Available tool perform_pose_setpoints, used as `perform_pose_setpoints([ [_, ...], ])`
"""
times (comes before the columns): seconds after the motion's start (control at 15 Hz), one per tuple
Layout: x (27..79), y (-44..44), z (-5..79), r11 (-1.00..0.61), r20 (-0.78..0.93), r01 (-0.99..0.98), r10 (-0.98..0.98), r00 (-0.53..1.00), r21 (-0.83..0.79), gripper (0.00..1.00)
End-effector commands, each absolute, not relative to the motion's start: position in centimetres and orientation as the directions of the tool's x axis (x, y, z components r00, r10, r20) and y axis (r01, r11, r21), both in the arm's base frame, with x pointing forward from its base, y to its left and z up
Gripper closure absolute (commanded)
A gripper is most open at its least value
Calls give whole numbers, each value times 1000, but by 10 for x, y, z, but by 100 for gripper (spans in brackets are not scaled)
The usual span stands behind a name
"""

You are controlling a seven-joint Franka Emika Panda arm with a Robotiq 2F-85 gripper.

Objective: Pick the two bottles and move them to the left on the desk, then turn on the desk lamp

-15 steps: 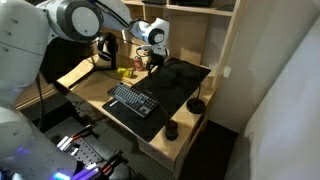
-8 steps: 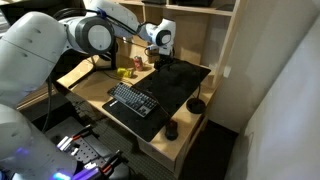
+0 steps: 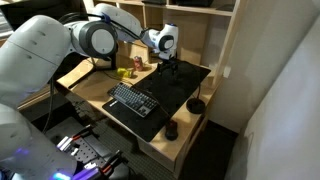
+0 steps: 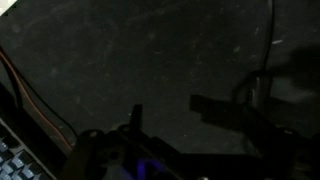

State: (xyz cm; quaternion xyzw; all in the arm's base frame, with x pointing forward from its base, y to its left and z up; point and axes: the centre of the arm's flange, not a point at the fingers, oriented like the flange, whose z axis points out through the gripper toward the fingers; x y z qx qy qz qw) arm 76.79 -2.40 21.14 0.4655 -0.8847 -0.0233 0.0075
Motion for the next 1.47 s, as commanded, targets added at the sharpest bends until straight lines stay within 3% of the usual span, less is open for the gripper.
perform_pose_setpoints([
  [0.0, 785, -41, 209, 709, -36, -705, -706, -708, -29, 0],
  [0.33, 778, -41, 215, 722, -41, -692, -692, -721, -18, 0],
  [0.53, 792, -56, 203, 652, -94, -755, -749, -655, 67, 0],
  [1.0, 818, -92, 196, 579, -161, -814, -800, -578, 45, 0],
  [1.07, 789, -88, 199, 608, -128, -793, -785, -606, 26, 0],
  [1.4, 788, -82, 186, 577, -122, -815, -807, -578, 47, 0],
])
